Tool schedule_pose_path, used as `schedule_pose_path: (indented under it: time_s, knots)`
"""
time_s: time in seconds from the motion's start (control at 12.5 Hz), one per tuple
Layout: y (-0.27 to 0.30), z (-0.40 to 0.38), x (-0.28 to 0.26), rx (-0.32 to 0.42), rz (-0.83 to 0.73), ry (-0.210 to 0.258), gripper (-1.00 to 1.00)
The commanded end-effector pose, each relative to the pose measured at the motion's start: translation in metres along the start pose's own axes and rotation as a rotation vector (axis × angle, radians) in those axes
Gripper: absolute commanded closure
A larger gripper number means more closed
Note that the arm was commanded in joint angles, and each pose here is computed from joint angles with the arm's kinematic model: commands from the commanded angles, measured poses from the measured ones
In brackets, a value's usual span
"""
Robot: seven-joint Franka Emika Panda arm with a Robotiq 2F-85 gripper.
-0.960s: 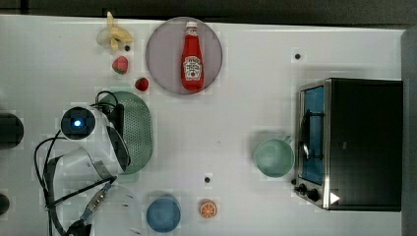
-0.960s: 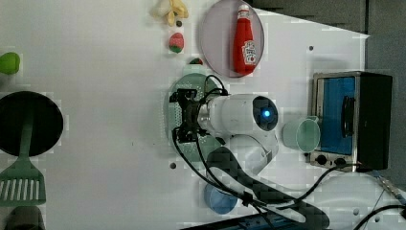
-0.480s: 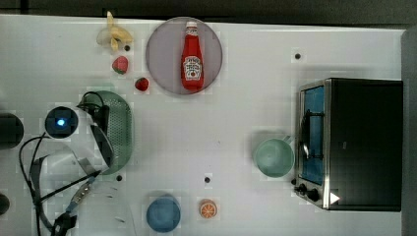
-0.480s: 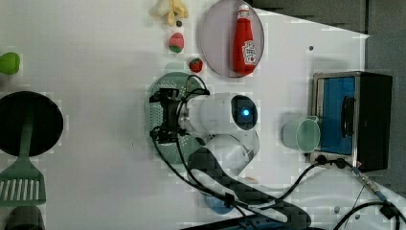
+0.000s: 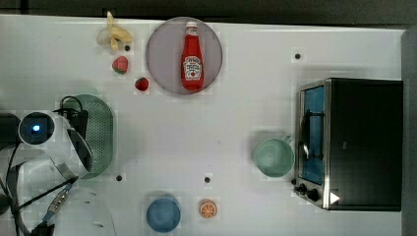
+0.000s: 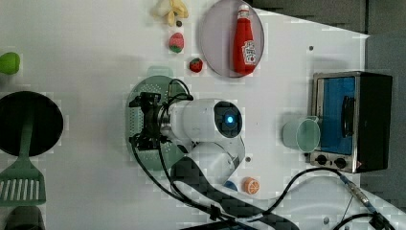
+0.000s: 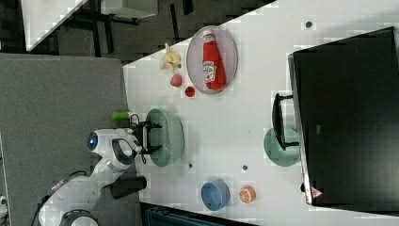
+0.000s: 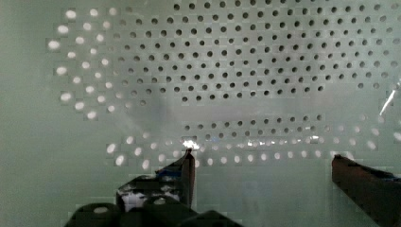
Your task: Drag strainer right to left.
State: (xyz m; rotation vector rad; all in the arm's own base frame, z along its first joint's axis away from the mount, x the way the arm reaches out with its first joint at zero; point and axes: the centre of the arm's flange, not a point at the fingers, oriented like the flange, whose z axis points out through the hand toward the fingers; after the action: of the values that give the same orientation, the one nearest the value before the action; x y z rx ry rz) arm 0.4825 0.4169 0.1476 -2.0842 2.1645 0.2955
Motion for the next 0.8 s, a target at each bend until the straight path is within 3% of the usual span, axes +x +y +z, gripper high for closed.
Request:
schedule_pose_path:
  time_s: [0.08, 0.32, 0.8]
  knots:
    - [-0.007, -0.010, -0.006, 0.032, 0.012, 0.004, -1.00]
    - [-0.007, -0.054, -0.017, 0.016, -0.069, 0.033, -1.00]
    - [-0.014, -0.237, 0.018, -0.062, -0.457, 0.168, -1.00]
